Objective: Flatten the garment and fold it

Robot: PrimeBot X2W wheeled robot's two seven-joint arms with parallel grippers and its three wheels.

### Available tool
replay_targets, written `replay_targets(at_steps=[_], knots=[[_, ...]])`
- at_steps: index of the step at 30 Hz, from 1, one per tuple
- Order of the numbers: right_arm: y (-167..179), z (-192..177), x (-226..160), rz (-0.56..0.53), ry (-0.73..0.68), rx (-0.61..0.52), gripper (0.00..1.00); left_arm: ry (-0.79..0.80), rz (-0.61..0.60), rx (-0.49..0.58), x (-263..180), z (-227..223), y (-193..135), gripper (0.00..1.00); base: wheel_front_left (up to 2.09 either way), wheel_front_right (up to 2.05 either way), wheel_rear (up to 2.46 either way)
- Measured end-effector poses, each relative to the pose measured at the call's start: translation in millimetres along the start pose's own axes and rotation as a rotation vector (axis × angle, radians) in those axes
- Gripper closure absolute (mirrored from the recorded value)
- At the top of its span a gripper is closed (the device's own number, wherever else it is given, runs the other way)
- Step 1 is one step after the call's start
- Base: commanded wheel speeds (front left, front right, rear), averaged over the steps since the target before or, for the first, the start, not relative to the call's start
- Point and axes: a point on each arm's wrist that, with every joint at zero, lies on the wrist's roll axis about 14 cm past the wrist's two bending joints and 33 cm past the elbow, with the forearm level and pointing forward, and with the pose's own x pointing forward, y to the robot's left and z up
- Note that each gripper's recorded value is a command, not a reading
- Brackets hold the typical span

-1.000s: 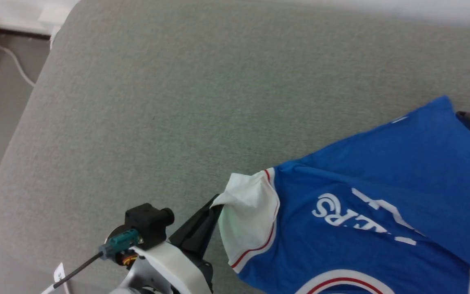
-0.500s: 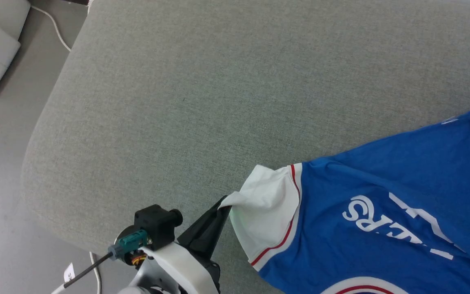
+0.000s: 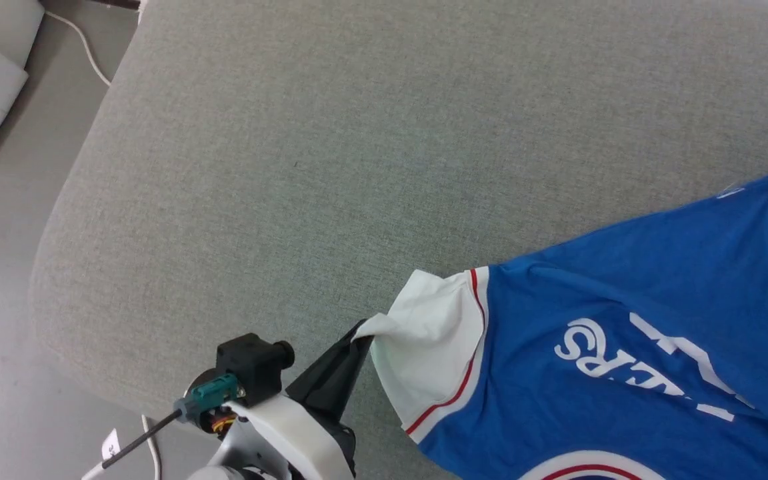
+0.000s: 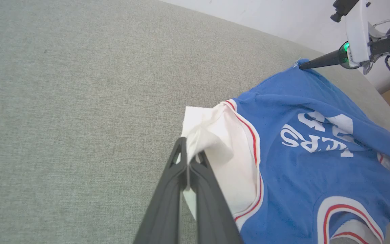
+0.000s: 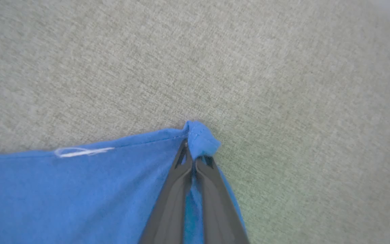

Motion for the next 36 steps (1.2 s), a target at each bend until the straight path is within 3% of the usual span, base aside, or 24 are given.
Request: replay_targets(at_steps=[7,15,20,27,36], knots=[[-5,22,-29,-0.014,-0.151,0.012,1.00,-0.043,-0.016,0.027,-5,13,0,1.00,0.00,0.00,0.00],[-16,68,-104,-0.051,-0.439,0.004,1.00,-0.183,-0.011,0.079,-17,55,4,1.00,0.00,0.00,0.00],[-19,88,-165,-0.081,-0.630,-0.019,1.00,-0.358,-0.019,0.169,-29,108,0,1.00,0.00,0.00,0.00],[-27,88,-251,-0.134,-0.847,-0.023,1.00,-0.658,-0.052,0.279,-62,193,-22,1.00,0.00,0.00,0.00],[-21,76,-355,-0.183,-1.107,-0.012,1.00,-1.026,-0.178,0.377,-119,286,-74,1.00,0.00,0.00,0.00]])
